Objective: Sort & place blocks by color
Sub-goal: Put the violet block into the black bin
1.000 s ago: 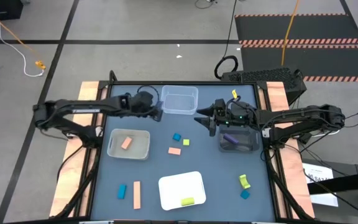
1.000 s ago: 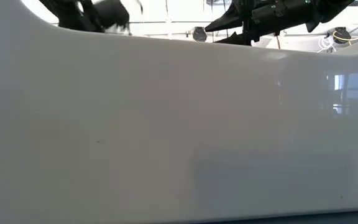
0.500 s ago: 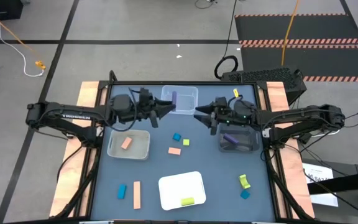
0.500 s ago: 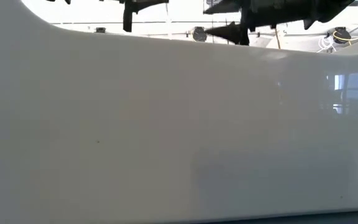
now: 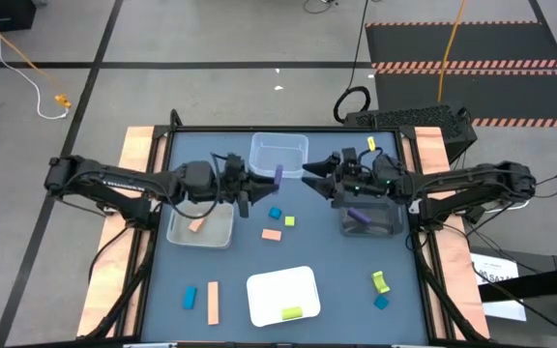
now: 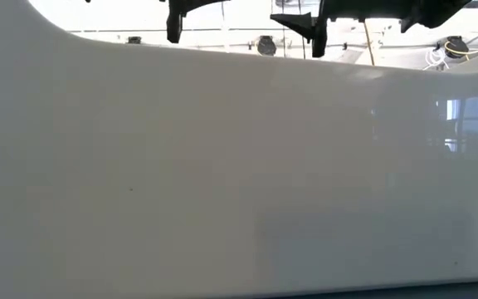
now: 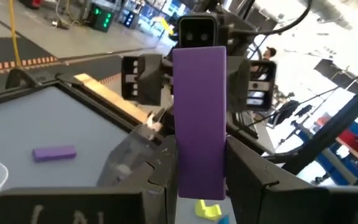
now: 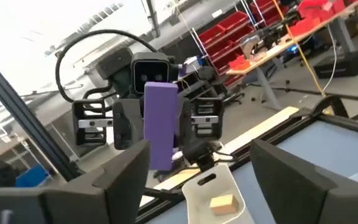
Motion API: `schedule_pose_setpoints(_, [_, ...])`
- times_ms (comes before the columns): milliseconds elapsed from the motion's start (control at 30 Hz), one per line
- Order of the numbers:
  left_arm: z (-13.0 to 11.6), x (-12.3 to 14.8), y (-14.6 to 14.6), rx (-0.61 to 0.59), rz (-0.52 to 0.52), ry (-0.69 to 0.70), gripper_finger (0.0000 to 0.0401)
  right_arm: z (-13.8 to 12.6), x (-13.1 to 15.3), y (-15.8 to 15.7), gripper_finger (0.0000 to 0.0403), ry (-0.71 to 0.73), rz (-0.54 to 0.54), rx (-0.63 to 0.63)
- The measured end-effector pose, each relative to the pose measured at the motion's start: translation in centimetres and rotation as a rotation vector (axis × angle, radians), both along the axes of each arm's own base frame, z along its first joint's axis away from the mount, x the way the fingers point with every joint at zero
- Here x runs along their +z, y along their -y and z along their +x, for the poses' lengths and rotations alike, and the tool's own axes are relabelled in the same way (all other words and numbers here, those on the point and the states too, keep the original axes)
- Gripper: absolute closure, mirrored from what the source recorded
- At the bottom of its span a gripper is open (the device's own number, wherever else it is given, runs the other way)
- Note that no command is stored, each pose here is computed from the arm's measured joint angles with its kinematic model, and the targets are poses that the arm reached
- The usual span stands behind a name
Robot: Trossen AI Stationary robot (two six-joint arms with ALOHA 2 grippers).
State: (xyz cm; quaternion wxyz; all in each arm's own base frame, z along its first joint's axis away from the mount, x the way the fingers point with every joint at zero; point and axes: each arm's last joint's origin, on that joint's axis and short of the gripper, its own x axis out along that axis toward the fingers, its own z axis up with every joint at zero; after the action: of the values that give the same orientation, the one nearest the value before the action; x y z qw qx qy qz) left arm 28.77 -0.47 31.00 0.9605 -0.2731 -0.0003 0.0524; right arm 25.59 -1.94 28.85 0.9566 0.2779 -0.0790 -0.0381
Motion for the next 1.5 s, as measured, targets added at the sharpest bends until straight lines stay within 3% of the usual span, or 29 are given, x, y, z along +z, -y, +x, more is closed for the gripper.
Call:
schedule_pose_setpoints(267, [1.6,-2.0,0.0,0.003,-0.047,-0.045,0.0305,1.7,0.2,0.0,0.0102,-0.012,0.006,0.026])
schedule_pose_setpoints(800, [2.2,-2.7,-0.6,0.036,-0.074,-0.049,0.0305,3.4,-1.0,0.2,0.0132,-0.057,0.051,0.032])
schedule_pose_setpoints(1233, [2.2,-2.7,-0.7,0.035,-0.056,-0.049,0.0305,4.7,-2.2,0.1,0.0221,-0.032,0.040,0.081])
schedule_pose_setpoints(1500, [2.2,-2.6,-0.6,0.029,-0.043,-0.051,0.0305,4.7,-2.1,0.2,0.0316,-0.013,0.044,0.085])
